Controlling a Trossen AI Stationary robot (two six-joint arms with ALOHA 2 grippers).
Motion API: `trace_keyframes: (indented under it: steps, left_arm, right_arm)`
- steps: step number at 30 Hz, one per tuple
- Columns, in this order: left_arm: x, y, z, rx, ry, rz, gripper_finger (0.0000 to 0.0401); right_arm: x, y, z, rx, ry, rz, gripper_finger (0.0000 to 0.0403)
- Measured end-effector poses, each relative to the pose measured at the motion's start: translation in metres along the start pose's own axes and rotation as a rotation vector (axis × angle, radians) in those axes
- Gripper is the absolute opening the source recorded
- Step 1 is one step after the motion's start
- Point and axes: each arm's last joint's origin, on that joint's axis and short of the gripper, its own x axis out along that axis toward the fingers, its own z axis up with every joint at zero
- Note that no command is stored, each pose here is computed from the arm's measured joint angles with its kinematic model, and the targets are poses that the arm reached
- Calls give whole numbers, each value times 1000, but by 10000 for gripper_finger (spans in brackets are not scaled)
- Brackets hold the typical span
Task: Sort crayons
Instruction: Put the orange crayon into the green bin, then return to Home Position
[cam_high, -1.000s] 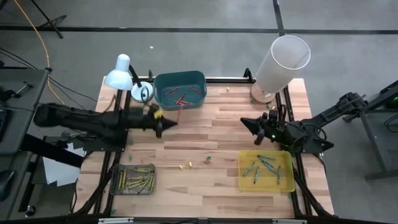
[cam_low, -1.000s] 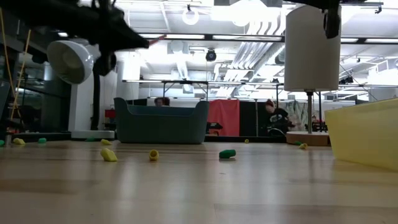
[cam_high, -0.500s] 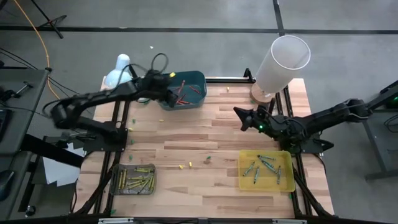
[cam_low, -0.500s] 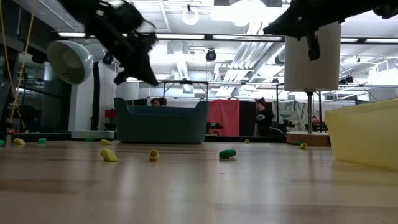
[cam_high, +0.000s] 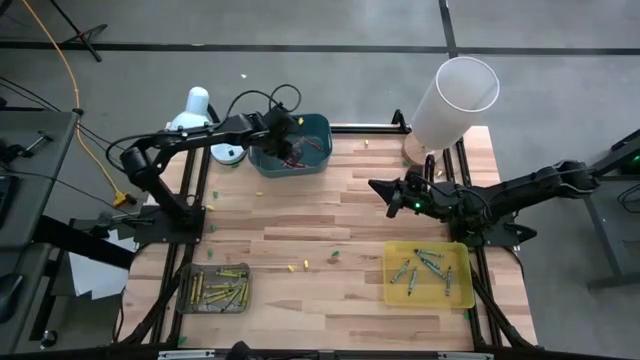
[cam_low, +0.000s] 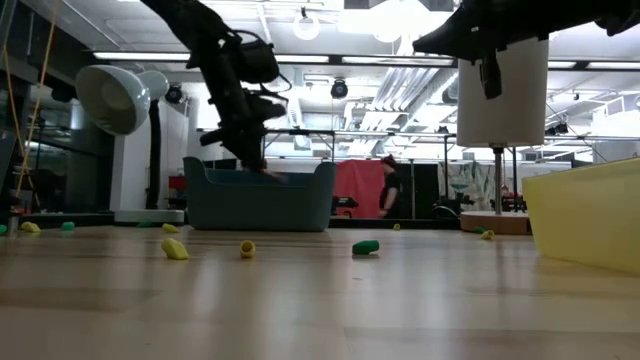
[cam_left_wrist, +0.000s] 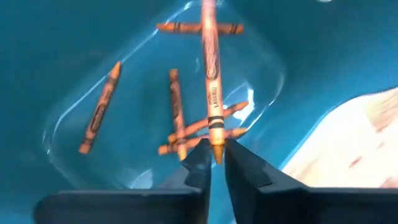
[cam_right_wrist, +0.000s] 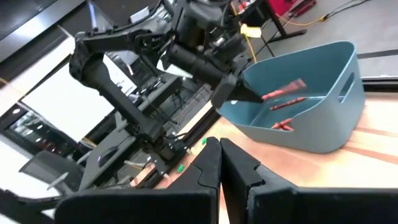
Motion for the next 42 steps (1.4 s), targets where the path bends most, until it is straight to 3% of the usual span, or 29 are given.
trace_keyframes:
  steps: [7,12,16,21,23,27,34,42]
  left_arm:
    - [-27,-2,6,-71,-74,-38,108]
    - [-75,-13,-3,-38,-131,-208,133]
    - [-137,-43,-27,117,-328,-314,116]
    - [-181,-66,-84,212,-628,-545,42]
    - [-180,-66,-109,218,-702,-638,12]
    - [-163,-49,-147,184,-827,-775,10]
    - [-129,-5,-185,-13,-1019,-927,1]
    - [-112,22,-216,-83,-1092,-1039,0]
  right_arm:
    - [0,1,0,-30,9,23,0]
    - [0,2,2,-57,-7,36,0]
    - [0,3,2,-59,-7,36,0]
    - [0,3,3,-55,-11,42,0]
    - [-1,4,4,-43,-18,62,0]
    - [-1,9,9,-4,-49,129,0]
    - [-6,19,23,89,-150,240,0]
    - [-18,19,35,106,-190,240,0]
